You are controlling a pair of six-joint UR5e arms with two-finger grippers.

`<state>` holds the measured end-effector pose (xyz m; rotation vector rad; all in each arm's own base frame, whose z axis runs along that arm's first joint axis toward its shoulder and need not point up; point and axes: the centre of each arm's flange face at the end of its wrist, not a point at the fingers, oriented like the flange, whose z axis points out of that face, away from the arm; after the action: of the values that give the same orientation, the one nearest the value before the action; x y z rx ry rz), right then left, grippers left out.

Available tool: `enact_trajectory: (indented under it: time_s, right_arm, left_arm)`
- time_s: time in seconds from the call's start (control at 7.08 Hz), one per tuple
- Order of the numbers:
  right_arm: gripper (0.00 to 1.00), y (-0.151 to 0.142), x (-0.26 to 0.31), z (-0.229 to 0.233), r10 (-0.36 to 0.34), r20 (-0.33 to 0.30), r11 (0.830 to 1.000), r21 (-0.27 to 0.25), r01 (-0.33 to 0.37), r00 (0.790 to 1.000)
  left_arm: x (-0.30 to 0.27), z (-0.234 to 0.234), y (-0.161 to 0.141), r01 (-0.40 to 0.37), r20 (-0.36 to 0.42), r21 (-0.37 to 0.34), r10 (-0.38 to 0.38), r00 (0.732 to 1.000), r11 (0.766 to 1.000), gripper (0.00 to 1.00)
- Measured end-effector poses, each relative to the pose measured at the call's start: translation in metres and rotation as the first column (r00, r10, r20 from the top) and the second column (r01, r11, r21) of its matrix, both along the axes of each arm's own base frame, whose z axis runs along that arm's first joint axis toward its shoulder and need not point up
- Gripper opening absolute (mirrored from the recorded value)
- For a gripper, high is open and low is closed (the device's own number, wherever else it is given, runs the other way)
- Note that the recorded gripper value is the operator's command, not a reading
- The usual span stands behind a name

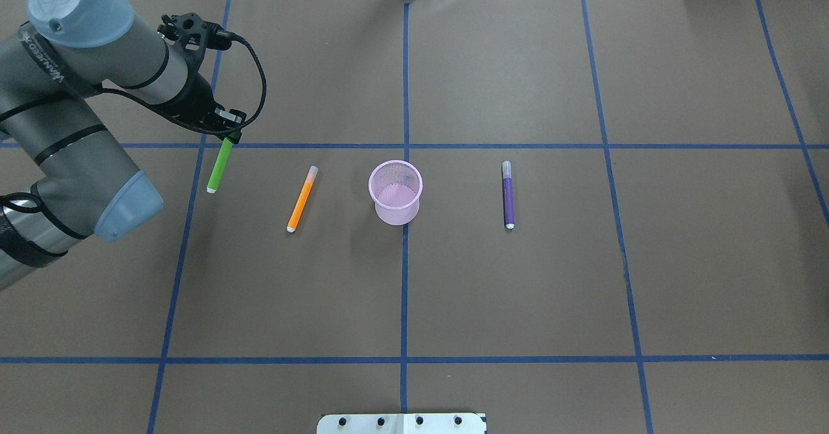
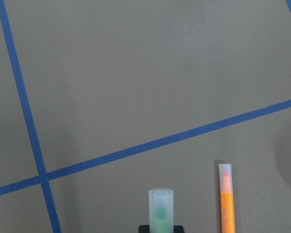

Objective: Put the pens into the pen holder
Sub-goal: 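Lift the green marker upright with the left gripper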

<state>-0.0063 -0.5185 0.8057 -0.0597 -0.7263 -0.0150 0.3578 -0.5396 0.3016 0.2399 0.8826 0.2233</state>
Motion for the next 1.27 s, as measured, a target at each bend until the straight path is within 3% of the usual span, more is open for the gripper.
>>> enact_trajectory:
  time_s: [0.14,0.71,1.27]
  right_arm:
    - [0.96,-0.0004,-0.0042,0.0038,-0.008,-0.003,1.0,-0.008,0.008,1.0]
    - [0.58,0.0011,-0.0092,0.0094,-0.019,-0.007,1.0,-0.02,0.019,1.0]
    - [0.53,0.0,-0.0096,0.0132,-0.02,-0.008,0.999,-0.028,0.019,1.0]
  left_arm:
    - [0.001,-0.0008,-0.0012,0.0,0.0,0.0,0.0,1.0,1.0,0.0]
    - [0.0014,-0.002,-0.0026,0.001,0.0,0.001,-0.001,1.0,1.0,0.0]
    - [0.0024,-0.0072,-0.0044,0.002,-0.004,0.005,-0.002,1.0,1.0,0.0]
